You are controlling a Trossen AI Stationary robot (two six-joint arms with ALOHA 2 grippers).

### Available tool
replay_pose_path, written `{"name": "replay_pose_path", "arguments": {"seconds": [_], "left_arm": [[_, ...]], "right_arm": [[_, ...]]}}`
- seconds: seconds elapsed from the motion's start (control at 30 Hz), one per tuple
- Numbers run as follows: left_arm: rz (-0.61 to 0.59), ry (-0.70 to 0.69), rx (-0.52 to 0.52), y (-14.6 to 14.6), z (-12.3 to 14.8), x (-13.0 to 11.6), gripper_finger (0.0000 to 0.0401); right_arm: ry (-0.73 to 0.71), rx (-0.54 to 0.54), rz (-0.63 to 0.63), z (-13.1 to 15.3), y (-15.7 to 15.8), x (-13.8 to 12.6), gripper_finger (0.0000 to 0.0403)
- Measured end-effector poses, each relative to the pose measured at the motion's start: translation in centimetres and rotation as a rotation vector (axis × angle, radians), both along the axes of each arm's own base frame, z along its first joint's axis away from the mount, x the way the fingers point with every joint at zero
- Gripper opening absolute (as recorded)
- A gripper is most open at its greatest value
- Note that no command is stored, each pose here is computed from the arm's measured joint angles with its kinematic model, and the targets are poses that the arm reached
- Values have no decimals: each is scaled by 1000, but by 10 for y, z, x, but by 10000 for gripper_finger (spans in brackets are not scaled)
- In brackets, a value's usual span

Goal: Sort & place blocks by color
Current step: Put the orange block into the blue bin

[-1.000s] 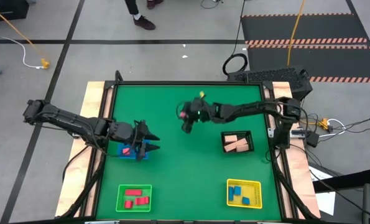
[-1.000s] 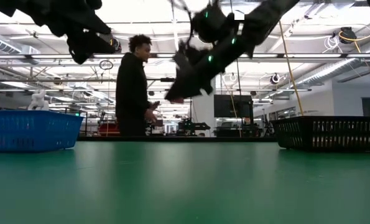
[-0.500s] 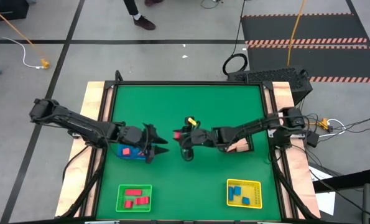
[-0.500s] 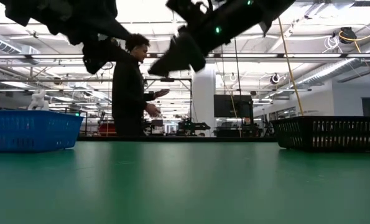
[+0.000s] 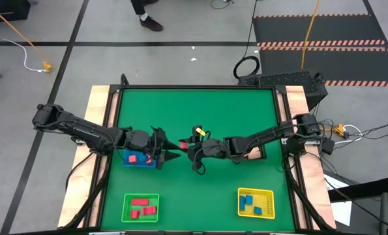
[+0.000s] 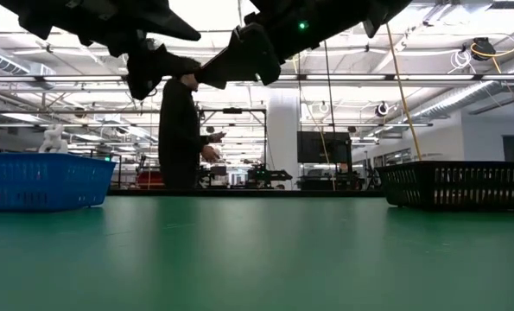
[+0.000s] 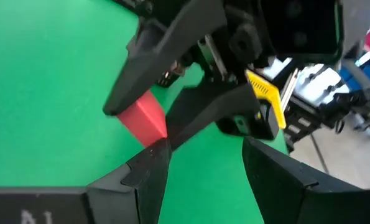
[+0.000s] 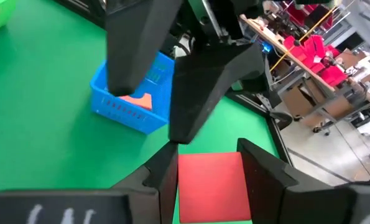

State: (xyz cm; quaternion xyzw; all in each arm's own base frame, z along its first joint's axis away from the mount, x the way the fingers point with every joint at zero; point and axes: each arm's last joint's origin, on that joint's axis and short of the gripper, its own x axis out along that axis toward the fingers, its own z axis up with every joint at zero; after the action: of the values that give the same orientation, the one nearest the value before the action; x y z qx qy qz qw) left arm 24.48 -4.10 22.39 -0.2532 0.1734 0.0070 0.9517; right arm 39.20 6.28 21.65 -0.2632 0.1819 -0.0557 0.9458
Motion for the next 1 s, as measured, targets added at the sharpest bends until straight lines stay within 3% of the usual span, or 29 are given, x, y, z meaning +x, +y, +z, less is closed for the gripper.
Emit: {"name": "replay_pose_path", "arguments": {"seconds": [0.27,0.5,1.0], "left_arm": [[37,-35,-22,6,3,2,207],[40,31,-62,6,-3,0,207],[90,-35,-12,14,3,3,207]], "right_arm": [[-5,-17,17,1,5,-1,125],[24,-148,-87,1,2,-2,122],[-75,-28,55,9,11,1,123]]}}
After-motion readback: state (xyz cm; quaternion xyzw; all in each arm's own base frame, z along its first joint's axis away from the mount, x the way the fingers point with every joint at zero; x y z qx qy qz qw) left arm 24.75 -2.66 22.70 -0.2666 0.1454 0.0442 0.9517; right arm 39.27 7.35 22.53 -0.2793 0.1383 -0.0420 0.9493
